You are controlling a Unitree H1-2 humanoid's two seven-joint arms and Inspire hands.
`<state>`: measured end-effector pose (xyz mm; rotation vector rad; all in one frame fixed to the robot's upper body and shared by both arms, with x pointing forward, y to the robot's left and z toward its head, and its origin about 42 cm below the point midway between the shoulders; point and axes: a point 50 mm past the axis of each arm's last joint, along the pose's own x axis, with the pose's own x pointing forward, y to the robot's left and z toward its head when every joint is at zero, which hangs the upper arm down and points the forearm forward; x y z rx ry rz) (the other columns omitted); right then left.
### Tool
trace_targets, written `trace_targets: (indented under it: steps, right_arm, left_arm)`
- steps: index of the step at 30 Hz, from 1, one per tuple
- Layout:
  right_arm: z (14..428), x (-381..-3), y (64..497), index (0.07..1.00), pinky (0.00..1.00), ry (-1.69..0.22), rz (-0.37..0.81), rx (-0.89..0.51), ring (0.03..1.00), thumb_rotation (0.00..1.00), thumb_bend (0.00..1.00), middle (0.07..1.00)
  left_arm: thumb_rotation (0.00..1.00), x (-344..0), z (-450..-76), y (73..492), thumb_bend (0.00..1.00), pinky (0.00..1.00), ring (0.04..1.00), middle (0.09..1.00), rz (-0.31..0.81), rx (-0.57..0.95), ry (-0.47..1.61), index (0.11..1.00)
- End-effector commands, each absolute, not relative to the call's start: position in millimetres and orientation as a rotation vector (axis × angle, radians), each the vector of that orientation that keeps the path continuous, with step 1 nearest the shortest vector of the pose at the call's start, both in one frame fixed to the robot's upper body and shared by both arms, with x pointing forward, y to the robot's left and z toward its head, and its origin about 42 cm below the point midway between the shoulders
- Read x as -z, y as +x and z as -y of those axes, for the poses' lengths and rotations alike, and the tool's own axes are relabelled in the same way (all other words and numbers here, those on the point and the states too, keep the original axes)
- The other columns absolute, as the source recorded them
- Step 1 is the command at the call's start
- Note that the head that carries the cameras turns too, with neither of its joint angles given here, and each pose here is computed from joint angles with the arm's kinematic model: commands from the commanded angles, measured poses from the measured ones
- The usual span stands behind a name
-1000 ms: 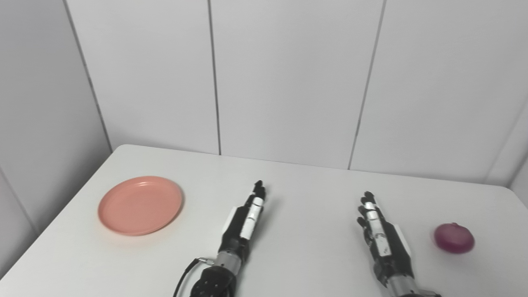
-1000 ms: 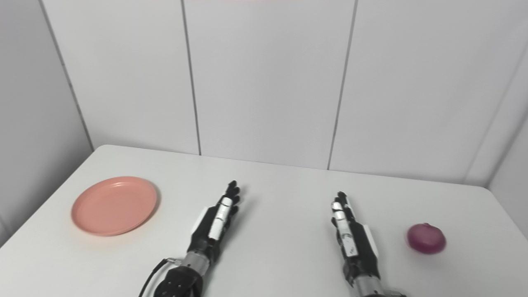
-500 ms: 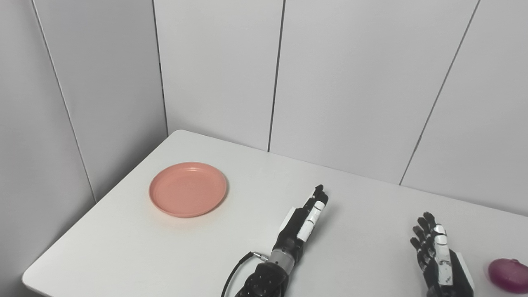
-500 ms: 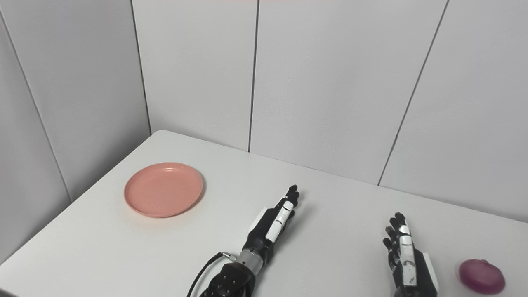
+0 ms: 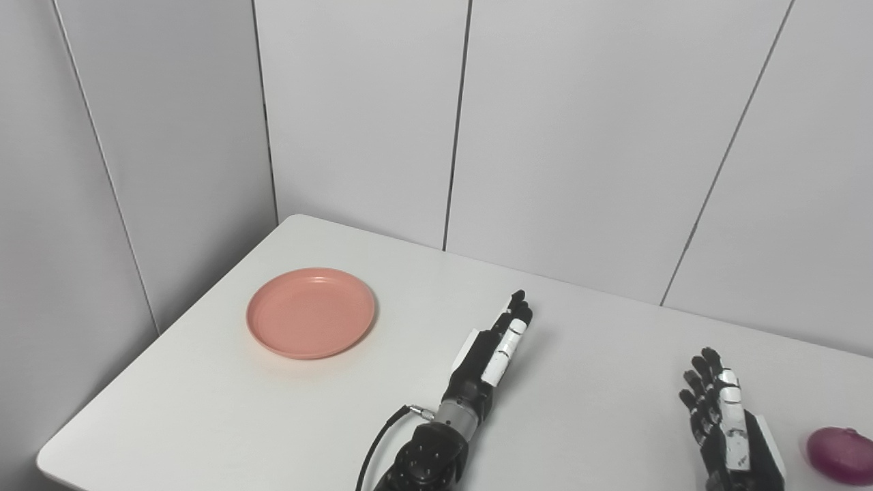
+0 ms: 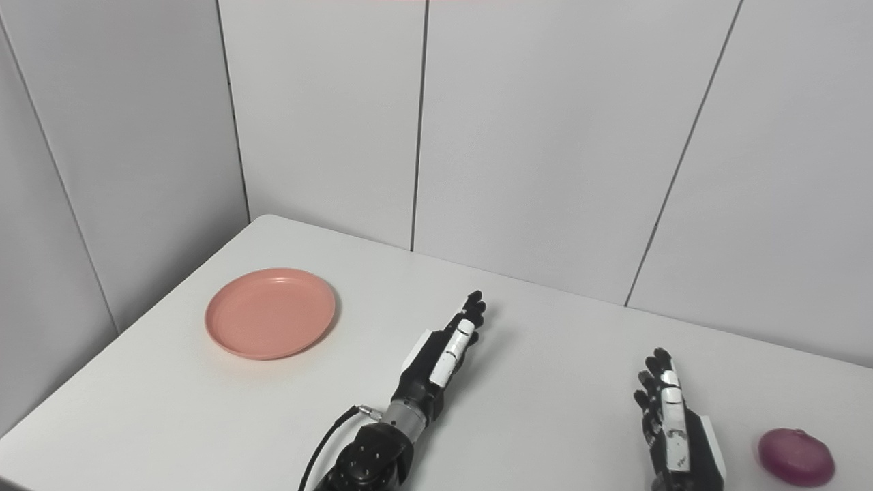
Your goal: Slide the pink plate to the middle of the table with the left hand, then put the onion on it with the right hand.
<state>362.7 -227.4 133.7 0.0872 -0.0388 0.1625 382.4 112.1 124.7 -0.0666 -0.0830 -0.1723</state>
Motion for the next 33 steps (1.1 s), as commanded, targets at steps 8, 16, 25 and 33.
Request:
trace_targets:
  steps: [8, 16, 25, 33]
  right_arm:
    - [224.9, -154.3, 369.8, 1.000, 1.00, 0.089, 0.124, -0.176, 1.000, 1.00, 0.45, 1.000]
    - [226.2, -154.1, 369.8, 1.000, 1.00, 0.093, 0.121, -0.174, 1.000, 1.00, 0.46, 1.000]
    - [227.0, -153.9, 370.2, 1.000, 1.00, 0.101, 0.125, -0.167, 1.000, 1.00, 0.46, 1.000]
    - [228.2, -153.5, 369.0, 1.000, 1.00, 0.103, 0.114, -0.167, 1.000, 1.00, 0.41, 1.000]
  left_arm:
    - [1.00, -186.0, -135.7, 398.1, 0.68, 0.99, 0.975, 0.981, 0.242, 0.187, -0.008, 0.976]
    - [1.00, -203.0, -152.7, 398.9, 0.67, 1.00, 0.981, 0.980, 0.289, 0.191, 0.008, 0.975]
    - [1.00, -212.4, -193.8, 406.1, 0.67, 0.96, 0.968, 0.972, 0.311, 0.159, 0.051, 0.964]
    - [1.00, -218.1, -247.4, 410.5, 0.67, 0.91, 0.930, 0.935, 0.304, 0.076, 0.071, 0.925]
